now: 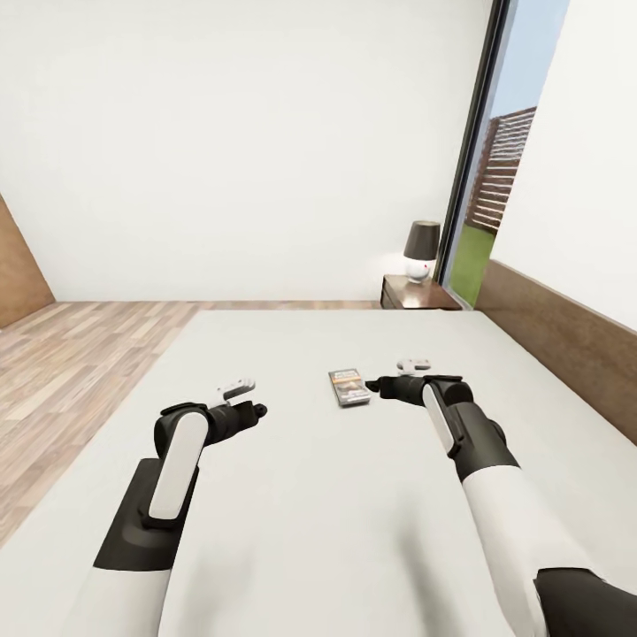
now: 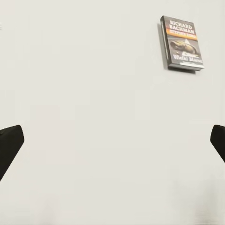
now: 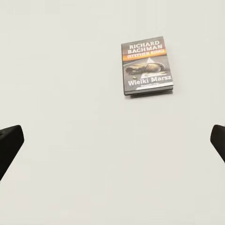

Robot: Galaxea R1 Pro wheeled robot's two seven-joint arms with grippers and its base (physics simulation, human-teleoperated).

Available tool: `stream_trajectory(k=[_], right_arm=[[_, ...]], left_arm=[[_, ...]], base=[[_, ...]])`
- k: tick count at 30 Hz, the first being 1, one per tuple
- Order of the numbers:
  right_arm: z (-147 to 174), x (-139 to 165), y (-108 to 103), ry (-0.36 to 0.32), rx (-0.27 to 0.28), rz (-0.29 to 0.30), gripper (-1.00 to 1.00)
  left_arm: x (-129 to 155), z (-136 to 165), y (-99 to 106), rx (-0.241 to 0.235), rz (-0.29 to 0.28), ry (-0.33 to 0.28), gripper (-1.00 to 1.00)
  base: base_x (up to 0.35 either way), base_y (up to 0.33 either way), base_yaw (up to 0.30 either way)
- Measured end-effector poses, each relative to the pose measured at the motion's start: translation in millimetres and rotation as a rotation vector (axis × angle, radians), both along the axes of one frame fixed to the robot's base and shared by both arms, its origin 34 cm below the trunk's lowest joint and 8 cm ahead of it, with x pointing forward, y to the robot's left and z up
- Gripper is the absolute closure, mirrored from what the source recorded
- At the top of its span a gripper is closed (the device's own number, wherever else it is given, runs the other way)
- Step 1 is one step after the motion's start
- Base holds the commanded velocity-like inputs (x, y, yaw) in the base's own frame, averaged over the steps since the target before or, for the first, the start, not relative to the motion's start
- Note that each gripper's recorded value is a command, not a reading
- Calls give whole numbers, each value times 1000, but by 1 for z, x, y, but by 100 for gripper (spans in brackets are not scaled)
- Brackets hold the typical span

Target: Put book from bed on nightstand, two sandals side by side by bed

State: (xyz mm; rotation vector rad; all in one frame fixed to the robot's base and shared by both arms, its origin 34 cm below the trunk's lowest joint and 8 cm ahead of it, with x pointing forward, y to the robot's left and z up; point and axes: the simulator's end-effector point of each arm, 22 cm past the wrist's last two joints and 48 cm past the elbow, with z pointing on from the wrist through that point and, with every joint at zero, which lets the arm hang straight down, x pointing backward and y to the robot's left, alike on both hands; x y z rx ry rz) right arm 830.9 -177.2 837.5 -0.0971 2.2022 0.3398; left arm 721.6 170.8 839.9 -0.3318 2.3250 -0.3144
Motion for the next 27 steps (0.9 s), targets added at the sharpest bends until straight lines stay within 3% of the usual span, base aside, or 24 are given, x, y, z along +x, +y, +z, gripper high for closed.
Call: stream_trajectory(k=[10, 27], right_arm=[[-1, 2, 0, 18, 2, -1, -100], [10, 4, 1, 47, -3, 0, -100]], left_arm=[[0, -10, 1, 6, -1, 44, -100], [2, -1, 4, 7, 3, 87, -100]], base=[[0, 0, 0], [0, 0, 0]])
